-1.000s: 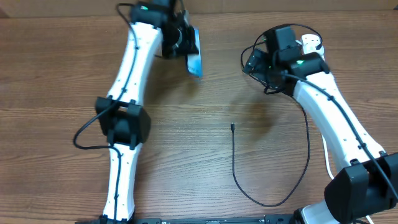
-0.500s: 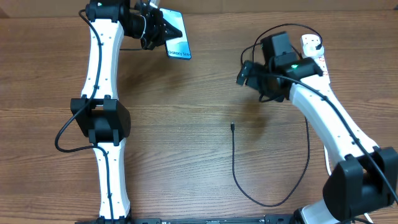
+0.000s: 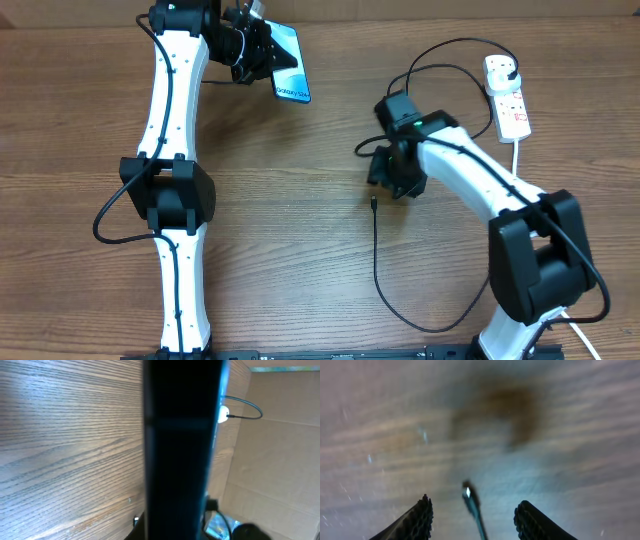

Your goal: Plug charger to phone and switch on socket

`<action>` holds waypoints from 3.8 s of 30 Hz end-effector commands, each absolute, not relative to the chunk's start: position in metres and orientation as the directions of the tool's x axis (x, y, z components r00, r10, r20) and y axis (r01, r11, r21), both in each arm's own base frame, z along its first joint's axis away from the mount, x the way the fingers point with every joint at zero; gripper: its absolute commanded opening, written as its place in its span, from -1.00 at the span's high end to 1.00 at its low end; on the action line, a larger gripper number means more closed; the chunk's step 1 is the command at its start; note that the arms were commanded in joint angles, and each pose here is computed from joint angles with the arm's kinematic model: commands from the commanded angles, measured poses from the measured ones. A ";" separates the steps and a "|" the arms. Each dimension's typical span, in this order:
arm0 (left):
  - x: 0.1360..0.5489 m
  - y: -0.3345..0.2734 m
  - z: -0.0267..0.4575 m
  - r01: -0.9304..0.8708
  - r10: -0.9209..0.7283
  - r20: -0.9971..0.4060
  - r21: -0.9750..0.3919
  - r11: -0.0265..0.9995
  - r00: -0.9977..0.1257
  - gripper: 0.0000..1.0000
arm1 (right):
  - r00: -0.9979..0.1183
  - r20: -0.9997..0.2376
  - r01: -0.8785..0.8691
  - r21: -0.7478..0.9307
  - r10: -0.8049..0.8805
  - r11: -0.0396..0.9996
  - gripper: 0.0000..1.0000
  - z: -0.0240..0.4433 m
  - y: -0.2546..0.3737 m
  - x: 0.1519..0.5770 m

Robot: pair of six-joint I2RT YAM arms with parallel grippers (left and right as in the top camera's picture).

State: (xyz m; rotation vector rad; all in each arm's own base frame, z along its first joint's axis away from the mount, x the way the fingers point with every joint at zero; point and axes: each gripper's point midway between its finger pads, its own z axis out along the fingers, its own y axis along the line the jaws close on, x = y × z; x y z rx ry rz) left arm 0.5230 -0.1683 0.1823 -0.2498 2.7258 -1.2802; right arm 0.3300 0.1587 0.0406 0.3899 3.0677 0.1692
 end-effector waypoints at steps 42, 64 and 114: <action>0.524 -0.172 0.196 -0.063 -0.195 -0.078 -0.778 0.625 -0.978 0.91 | -0.996 0.007 0.094 0.114 0.094 0.989 0.47 -0.009 0.164 0.292; 0.524 -0.172 0.196 -0.063 -0.195 -0.078 -0.778 0.625 -0.978 0.91 | -0.993 0.003 0.117 0.019 0.117 0.993 0.61 -0.021 0.161 0.285; 0.519 -0.186 0.295 0.276 -0.024 -0.280 -0.954 0.117 -0.960 0.92 | -0.977 -0.161 -0.206 0.556 -0.139 0.805 0.93 0.138 0.243 0.347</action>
